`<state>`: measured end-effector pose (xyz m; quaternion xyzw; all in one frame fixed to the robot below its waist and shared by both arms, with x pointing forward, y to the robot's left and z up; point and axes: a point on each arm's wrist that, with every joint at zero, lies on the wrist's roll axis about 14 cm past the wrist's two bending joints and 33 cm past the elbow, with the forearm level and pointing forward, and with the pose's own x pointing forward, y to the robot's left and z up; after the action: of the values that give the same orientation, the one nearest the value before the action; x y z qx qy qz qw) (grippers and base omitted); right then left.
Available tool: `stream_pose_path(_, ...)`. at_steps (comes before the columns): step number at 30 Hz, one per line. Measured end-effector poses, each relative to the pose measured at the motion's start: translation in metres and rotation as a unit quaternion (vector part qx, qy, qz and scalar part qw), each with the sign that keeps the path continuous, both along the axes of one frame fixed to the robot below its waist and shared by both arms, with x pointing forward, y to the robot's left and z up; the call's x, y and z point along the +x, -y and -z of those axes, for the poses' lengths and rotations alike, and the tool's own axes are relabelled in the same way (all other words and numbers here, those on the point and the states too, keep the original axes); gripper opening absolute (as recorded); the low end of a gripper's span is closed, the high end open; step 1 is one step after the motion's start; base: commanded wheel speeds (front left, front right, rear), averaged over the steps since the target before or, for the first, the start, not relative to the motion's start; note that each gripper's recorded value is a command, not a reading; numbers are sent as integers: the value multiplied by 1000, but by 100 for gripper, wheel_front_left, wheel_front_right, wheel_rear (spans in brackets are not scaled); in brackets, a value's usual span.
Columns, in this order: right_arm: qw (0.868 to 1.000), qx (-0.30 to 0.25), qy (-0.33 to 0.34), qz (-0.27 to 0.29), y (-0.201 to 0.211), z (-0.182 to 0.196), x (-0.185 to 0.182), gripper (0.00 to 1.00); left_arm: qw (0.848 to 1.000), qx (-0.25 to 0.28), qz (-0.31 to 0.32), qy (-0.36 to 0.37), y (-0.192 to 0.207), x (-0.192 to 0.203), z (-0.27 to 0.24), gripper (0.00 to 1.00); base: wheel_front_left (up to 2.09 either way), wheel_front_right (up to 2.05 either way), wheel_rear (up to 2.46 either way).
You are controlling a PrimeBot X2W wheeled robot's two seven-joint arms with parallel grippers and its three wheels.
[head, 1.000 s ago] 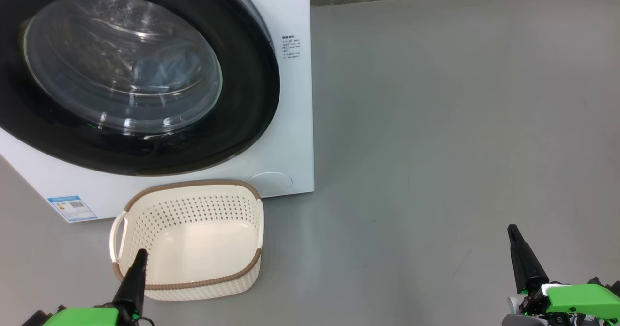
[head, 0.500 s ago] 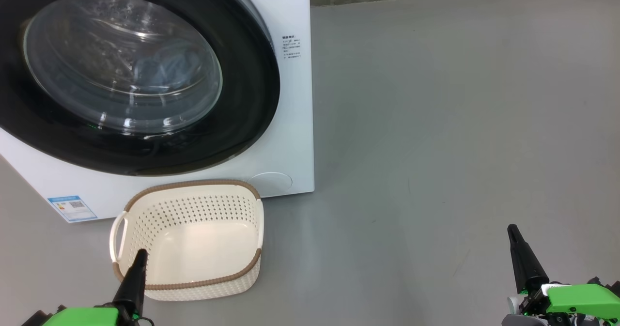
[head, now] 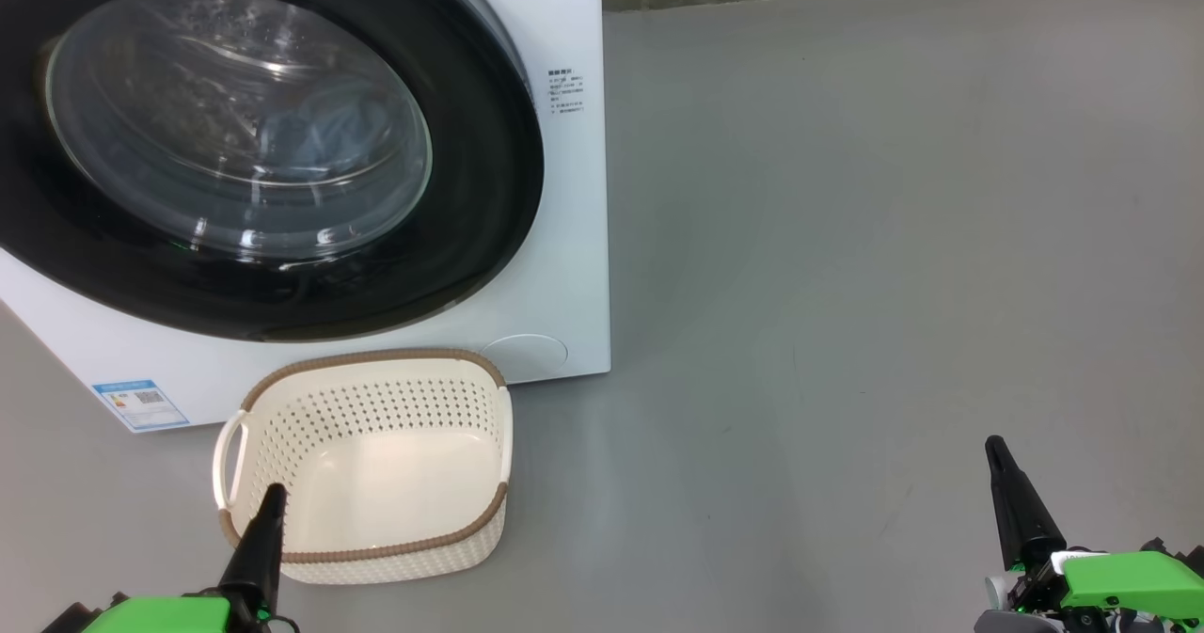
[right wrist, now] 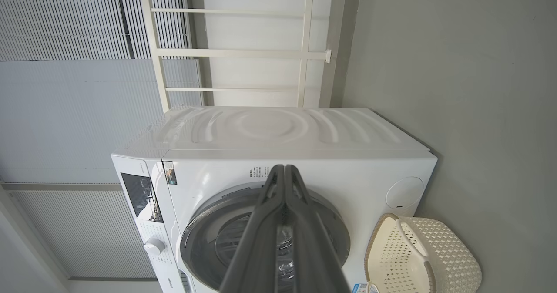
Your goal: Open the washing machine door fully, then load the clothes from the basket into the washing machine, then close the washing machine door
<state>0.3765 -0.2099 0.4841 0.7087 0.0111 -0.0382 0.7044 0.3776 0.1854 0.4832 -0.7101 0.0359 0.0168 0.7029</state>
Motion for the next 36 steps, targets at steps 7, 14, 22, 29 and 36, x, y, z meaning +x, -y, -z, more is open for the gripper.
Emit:
stream_pose_path(7, 1000, 0, 0, 0, 0, 0, 0, 0, 1000, 0, 0, 0, 0, 0, 0, 0, 0, 0, 0)
stream_pose_path(14, 1000, 0, 0, 0, 0, 0, 0, 0, 1000, 0, 0, 0, 0, 0, 0, 0, 0, 0, 0)
stream_pose_path(22, 1000, 0, 0, 0, 0, 0, 0, 0, 1000, 0, 0, 0, 0, 0, 0, 0, 0, 0, 0)
stream_pose_path(29, 1000, 0, 0, 0, 0, 0, 0, 0, 1000, 0, 0, 0, 0, 0, 0, 0, 0, 0, 0)
stream_pose_path(36, 1000, 0, 0, 0, 0, 0, 0, 0, 1000, 0, 0, 0, 0, 0, 0, 0, 0, 0, 0)
